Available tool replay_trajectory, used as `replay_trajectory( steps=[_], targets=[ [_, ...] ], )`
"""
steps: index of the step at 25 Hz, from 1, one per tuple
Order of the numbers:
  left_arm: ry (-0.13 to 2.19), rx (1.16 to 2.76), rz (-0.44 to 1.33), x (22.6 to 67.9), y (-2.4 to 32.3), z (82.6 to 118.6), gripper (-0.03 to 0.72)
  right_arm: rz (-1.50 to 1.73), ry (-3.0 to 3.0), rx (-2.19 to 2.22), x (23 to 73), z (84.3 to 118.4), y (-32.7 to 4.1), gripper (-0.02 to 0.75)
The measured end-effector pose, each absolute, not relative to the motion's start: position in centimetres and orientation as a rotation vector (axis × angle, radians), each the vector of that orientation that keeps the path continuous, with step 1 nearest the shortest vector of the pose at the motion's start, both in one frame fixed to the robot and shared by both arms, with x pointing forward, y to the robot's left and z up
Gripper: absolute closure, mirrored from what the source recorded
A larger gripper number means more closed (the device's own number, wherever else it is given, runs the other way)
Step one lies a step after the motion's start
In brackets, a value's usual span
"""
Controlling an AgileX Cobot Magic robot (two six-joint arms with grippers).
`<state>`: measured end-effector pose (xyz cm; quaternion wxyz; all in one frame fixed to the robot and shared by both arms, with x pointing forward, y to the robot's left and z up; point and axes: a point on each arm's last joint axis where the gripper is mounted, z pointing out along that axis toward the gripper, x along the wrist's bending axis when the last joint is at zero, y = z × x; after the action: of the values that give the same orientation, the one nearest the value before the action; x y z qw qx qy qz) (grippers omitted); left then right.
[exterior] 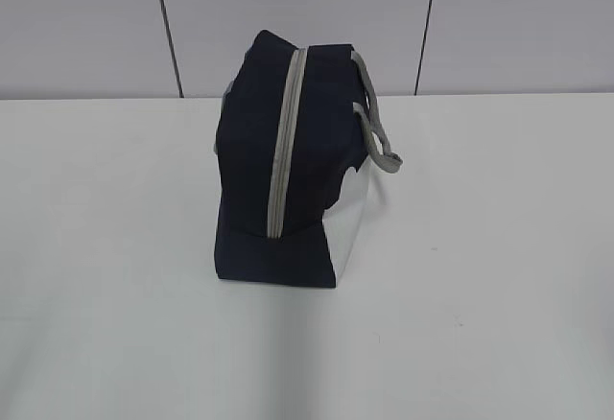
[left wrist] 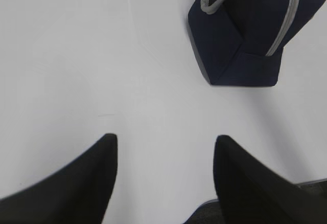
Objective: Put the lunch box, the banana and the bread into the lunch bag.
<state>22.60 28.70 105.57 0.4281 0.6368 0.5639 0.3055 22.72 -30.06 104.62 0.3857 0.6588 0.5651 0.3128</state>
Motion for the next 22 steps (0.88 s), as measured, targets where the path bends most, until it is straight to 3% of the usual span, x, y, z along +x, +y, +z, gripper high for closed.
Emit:
replay_trajectory(
  steps=[22],
  targets=[
    [1.575, 1.497, 0.866, 22.7, 30.2, 105.5, 0.314, 0.797, 1.438, 1.679, 22.7, 104.6, -30.1, 0.248]
  ],
)
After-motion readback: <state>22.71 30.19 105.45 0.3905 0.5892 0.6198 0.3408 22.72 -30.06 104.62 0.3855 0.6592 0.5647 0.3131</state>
